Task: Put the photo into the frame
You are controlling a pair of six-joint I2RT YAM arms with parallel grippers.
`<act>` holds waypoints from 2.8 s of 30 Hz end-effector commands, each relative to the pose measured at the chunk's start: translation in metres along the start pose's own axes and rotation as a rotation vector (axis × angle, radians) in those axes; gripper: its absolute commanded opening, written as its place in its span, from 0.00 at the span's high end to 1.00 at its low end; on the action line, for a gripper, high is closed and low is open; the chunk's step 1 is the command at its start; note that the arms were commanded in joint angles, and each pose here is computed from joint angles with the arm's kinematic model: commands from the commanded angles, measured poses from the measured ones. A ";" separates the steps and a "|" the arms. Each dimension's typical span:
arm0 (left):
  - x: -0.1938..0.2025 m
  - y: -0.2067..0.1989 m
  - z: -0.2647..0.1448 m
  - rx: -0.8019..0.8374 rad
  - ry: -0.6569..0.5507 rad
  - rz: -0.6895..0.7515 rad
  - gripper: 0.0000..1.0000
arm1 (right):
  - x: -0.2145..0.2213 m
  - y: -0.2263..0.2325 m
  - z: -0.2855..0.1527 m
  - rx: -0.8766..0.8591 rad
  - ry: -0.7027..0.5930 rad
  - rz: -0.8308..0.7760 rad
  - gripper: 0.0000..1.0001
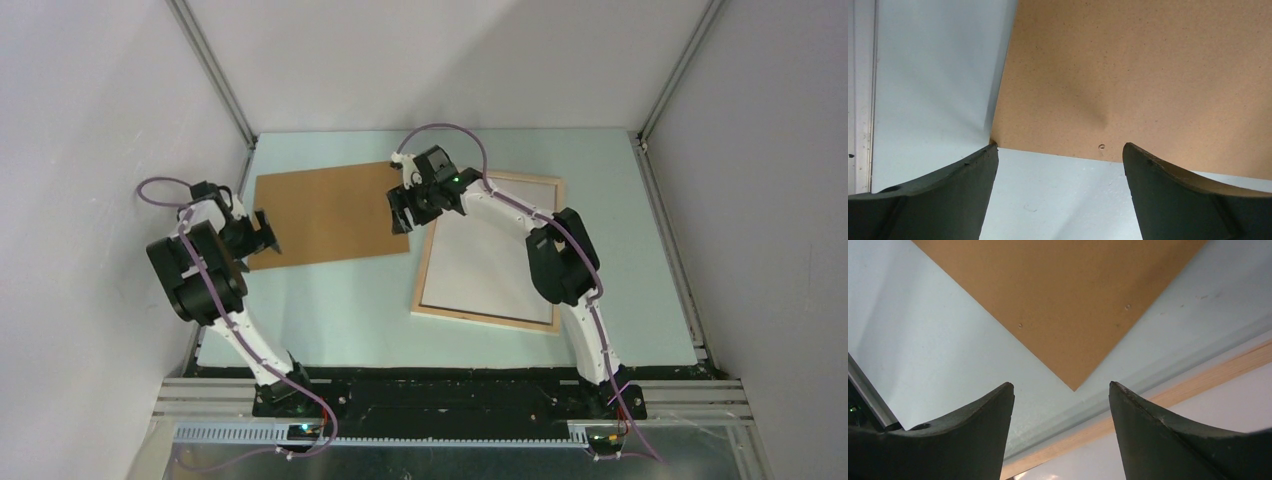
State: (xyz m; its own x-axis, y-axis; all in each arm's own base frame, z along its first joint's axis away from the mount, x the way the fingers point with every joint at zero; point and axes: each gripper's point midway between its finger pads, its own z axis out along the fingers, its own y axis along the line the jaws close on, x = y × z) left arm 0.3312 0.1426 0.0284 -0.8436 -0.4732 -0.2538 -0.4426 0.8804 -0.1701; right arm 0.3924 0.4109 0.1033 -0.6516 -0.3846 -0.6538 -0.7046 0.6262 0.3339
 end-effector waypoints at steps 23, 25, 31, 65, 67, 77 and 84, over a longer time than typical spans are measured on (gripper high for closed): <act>-0.044 0.015 -0.008 -0.068 -0.091 0.126 0.00 | -0.014 -0.030 0.026 0.011 -0.009 0.062 0.26; -0.044 0.015 -0.005 -0.070 -0.085 0.135 0.00 | -0.011 -0.032 0.029 0.009 0.003 0.073 0.27; -0.039 0.007 0.001 -0.045 -0.065 0.155 0.01 | 0.001 -0.034 0.040 -0.005 0.033 0.110 0.27; 0.026 -0.030 -0.008 0.059 -0.027 0.202 0.11 | 0.031 -0.020 0.050 -0.075 0.103 0.169 0.27; 0.036 -0.035 -0.009 0.081 -0.020 0.197 0.11 | 0.029 -0.021 0.049 -0.076 0.101 0.165 0.27; 0.092 -0.075 -0.025 0.215 -0.008 0.305 0.11 | 0.017 -0.042 0.046 -0.058 0.092 0.125 0.26; 0.110 -0.113 -0.043 0.307 -0.052 0.525 0.12 | -0.005 -0.051 0.051 -0.065 0.063 0.044 0.24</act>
State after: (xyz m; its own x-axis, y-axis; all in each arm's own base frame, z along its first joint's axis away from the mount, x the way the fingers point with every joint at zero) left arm 0.2561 0.0401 0.0343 -0.9498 -0.1286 -0.2852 -0.0834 0.9827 -0.1652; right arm 0.4588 0.3887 0.0423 -0.7461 -0.3459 -0.5690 -0.6114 0.6944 0.3795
